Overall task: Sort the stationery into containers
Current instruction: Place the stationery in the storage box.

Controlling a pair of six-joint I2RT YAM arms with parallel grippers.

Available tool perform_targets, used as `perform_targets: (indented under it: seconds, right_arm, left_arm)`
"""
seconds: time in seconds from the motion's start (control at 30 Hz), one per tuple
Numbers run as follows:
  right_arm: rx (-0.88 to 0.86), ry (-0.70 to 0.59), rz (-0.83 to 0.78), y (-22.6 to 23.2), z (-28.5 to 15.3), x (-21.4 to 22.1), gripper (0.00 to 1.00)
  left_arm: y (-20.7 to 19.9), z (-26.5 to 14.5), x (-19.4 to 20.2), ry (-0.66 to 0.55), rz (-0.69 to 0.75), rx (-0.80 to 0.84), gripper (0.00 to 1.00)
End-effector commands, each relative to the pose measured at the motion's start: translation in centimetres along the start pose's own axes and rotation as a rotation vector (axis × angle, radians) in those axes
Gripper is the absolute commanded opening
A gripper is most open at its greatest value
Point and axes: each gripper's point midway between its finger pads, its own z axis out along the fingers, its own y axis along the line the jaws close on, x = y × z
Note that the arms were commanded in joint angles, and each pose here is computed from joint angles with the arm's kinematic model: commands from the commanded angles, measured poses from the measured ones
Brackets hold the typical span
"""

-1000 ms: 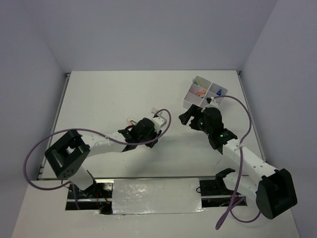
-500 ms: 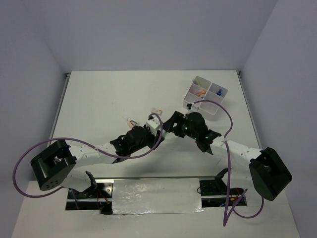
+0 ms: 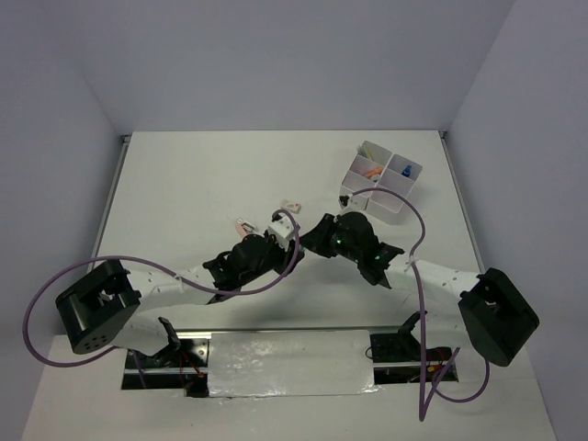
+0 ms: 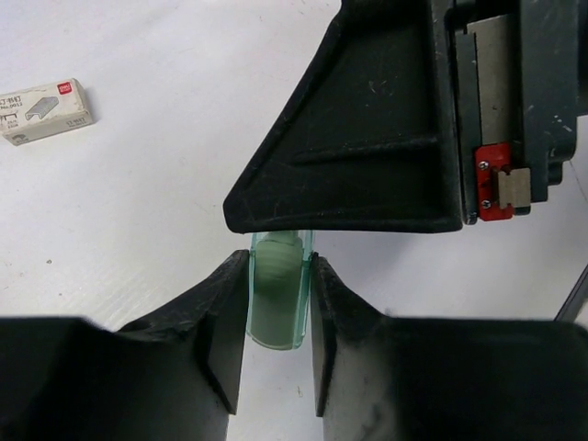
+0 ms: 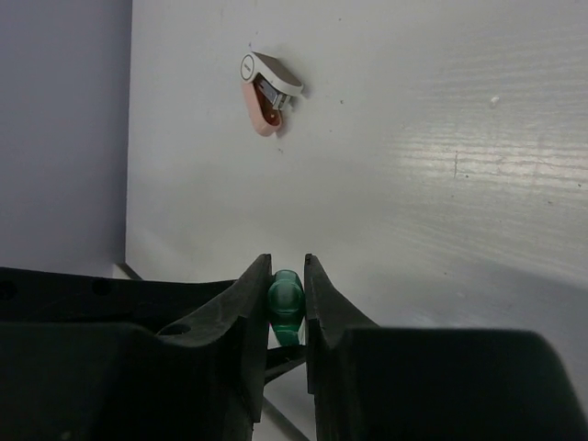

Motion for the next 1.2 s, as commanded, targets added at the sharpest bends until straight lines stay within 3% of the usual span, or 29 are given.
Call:
perform_targets:
  seconds: [0.0,0.07,0.1,0.23,0.3,0.33,0.47,0.67,0.93,1.17]
  right_arm:
    - [-0.085,-0.029,-0.002,3.4,0.0,-1.1,0.00]
    - [-0.033,-0.057,-0.018,2.6,0.0,-1.7,0.00]
    - [-0.024,-0.073,-0.025,2.7,-0.1,-2.3,0.00]
    - [0.120,-0.234,-0.116,1.0,-0.7,-7.3,0.00]
    - [0.249,-0.361,-0.148,-0.5,-1.7,-11.5,0.00]
    - [0.371,-0.420,-0.174,-2.9,-2.4,-13.8,0.00]
    - [0.562,-0.602,-0.190,-5.7,-5.3,-22.0,0.00]
    - [0.851,-0.739,-0.180,-10.8,-8.1,-29.7,0.00]
    - [1.003,-0.727,-0.151,-15.3,-8.4,-32.1,0.03]
    - [0.988,-0.727,-0.138,-17.2,-8.5,-32.0,0.16]
  left_arm:
    - [-0.7,-0.2,-2.8,-0.092,-0.030,0.015,0.51]
    - [-0.4,-0.3,-3.2,-0.097,-0.037,-0.007,0.77]
    - [0.0,-0.5,-2.8,-0.076,-0.037,-0.023,0.99]
    - [0.9,-0.9,-3.4,-0.031,-0.052,-0.100,0.99]
    - [1.5,-1.4,-2.2,0.052,-0.075,-0.146,0.99]
    - [1.5,-1.5,-2.9,0.052,-0.098,-0.160,0.99]
    - [2.3,-2.7,-2.7,0.103,-0.130,-0.227,0.99]
    - [2.4,-3.8,-1.6,0.162,-0.133,-0.233,0.99]
    - [3.1,-3.7,-0.9,0.194,-0.123,-0.274,0.99]
    - [3.6,-3.2,-2.2,0.178,-0.126,-0.306,0.99]
